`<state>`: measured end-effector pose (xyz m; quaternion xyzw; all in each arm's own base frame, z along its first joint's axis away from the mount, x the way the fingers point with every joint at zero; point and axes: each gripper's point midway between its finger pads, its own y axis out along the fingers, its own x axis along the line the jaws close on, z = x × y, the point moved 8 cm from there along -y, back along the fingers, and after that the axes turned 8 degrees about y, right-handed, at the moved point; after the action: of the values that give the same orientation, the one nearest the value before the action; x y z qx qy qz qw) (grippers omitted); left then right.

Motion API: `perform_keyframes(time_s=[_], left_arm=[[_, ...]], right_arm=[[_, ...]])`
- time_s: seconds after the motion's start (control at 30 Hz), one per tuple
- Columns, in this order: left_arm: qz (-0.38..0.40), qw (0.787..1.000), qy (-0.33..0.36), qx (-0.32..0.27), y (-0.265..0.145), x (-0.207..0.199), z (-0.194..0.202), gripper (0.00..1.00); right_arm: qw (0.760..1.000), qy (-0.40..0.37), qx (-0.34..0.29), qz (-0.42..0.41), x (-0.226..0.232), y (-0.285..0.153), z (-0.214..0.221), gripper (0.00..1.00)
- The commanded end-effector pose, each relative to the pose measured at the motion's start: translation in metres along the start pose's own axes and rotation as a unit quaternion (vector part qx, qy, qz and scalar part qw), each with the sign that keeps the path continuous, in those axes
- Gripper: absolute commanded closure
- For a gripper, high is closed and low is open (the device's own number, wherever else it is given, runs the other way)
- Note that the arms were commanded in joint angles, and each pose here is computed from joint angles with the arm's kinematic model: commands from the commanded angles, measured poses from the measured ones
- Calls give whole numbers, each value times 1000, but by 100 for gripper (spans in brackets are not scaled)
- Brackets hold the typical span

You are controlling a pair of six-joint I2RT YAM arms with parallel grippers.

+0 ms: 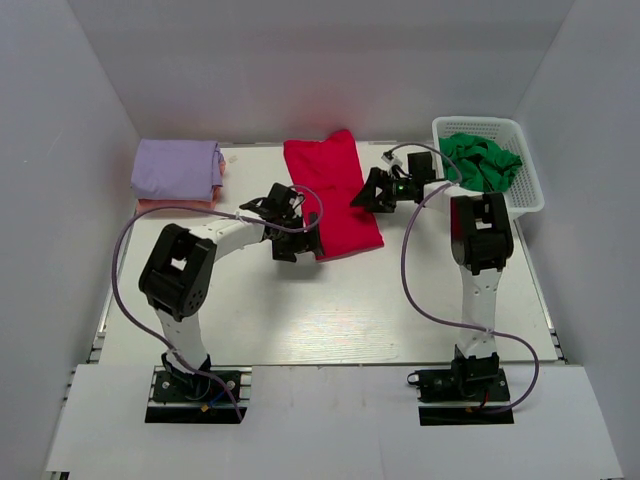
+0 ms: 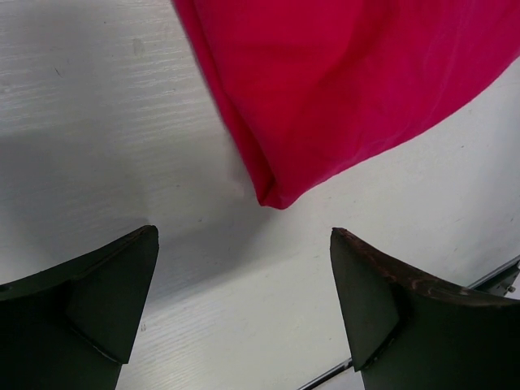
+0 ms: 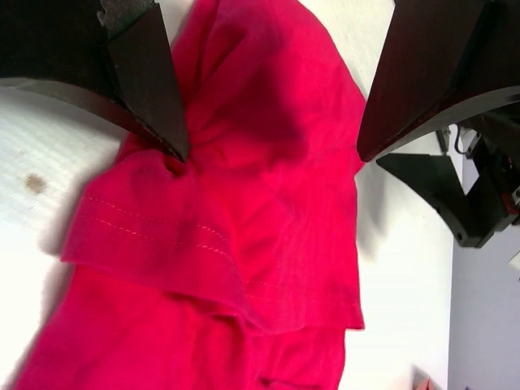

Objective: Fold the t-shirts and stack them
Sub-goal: Grab one side of the 2/3 rectangular tshirt with both arms

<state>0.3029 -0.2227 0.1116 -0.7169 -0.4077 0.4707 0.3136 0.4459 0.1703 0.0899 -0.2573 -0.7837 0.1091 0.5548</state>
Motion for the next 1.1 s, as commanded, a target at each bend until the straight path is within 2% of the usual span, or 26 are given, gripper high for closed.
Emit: perform_keyframes(time_s=[0.0,0.13,0.3,0.57,0.6,0.67,0.8,0.93,1.07], left_arm=[[-1,1000,7,-21,-8,-9,-12,4],[-26,999,4,-21,-16,-2,-3,6],[-39,999,2,-21,-32,7,23,6],[-34,999,-2,-41,-39,15,29,6],[-28,998,7,-53,-38,13,25,6],[-23,999,9,-40,-32,16,30,6],[-39,999,21,-31,-26,18,32,11],[-37,999,19,-18,-16,24,41,16],[-43,999,15,-4,-9,28,45,24]], right_arm=[[999,26,36,8,-5,6,35,10],[998,35,48,12,4,4,61,10],[998,7,38,48,26,-16,82,10],[996,-67,-20,62,86,-52,58,10],[996,-63,-21,65,87,-55,58,10],[994,-60,-31,81,89,-63,64,10],[991,-33,-31,129,77,-73,87,10],[986,20,0,164,52,-78,133,10],[986,59,34,153,42,-76,160,10]])
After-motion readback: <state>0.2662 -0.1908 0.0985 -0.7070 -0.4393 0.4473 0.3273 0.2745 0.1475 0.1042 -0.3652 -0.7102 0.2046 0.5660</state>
